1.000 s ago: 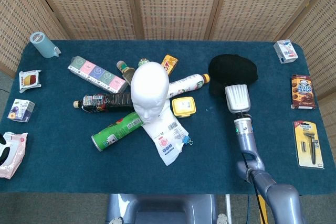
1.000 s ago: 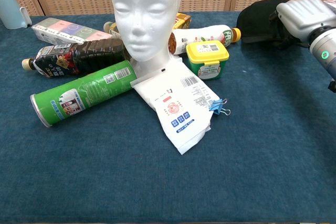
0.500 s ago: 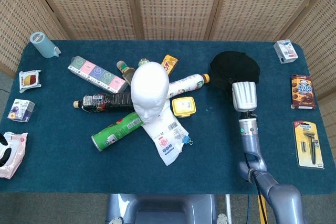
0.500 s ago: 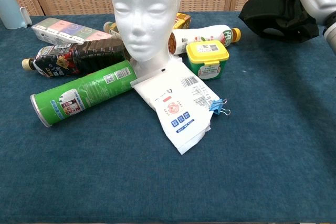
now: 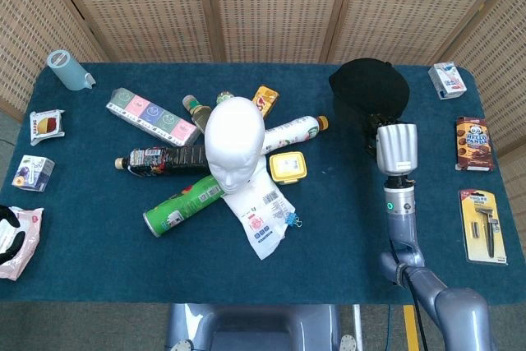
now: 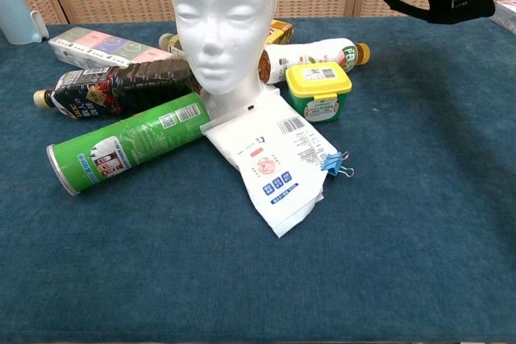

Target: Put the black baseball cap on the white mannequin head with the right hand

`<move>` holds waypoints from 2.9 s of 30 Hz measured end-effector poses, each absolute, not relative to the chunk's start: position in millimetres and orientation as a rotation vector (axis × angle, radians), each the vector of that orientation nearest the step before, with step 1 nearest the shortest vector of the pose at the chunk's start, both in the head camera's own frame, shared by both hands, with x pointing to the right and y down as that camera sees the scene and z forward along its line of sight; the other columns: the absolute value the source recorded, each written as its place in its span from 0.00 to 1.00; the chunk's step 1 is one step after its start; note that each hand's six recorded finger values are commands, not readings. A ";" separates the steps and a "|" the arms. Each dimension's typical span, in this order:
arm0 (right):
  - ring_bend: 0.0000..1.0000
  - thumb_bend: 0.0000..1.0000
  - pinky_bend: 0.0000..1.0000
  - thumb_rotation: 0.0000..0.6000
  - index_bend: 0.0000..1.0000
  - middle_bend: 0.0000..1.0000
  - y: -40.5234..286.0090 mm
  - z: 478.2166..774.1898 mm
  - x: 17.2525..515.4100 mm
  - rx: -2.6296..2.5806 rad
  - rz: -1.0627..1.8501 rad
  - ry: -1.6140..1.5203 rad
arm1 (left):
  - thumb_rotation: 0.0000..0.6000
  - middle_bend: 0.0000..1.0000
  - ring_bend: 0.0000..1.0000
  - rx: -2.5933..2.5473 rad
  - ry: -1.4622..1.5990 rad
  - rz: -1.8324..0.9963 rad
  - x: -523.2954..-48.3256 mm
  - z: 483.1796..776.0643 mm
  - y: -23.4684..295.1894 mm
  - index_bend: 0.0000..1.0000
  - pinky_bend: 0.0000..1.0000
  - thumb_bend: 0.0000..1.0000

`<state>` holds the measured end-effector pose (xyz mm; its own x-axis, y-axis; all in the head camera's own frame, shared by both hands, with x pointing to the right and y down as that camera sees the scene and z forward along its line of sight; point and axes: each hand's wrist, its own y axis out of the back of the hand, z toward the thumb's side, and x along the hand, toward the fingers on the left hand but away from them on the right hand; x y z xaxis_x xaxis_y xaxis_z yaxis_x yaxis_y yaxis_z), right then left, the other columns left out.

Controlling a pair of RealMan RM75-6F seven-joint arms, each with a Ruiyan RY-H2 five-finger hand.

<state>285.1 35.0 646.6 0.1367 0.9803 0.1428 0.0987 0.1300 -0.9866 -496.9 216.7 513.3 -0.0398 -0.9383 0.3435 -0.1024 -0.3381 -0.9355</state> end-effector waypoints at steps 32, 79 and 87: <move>0.79 0.39 0.93 1.00 0.67 0.70 51.0 505.9 226.4 -1.192 0.451 -1.287 | 1.00 0.44 0.36 -1.553 1.125 -1.432 -485.4 520.6 216.6 0.53 0.35 0.32; 0.80 0.39 0.93 1.00 0.68 0.71 70.7 527.3 70.0 -1.283 0.416 -0.874 | 1.00 0.44 0.36 -1.547 1.171 -1.505 -518.3 532.6 231.5 0.53 0.35 0.32; 0.80 0.39 0.93 1.00 0.68 0.71 85.8 526.5 66.6 -1.320 0.423 -0.842 | 1.00 0.44 0.36 -1.556 1.169 -1.507 -518.3 535.1 232.4 0.53 0.35 0.32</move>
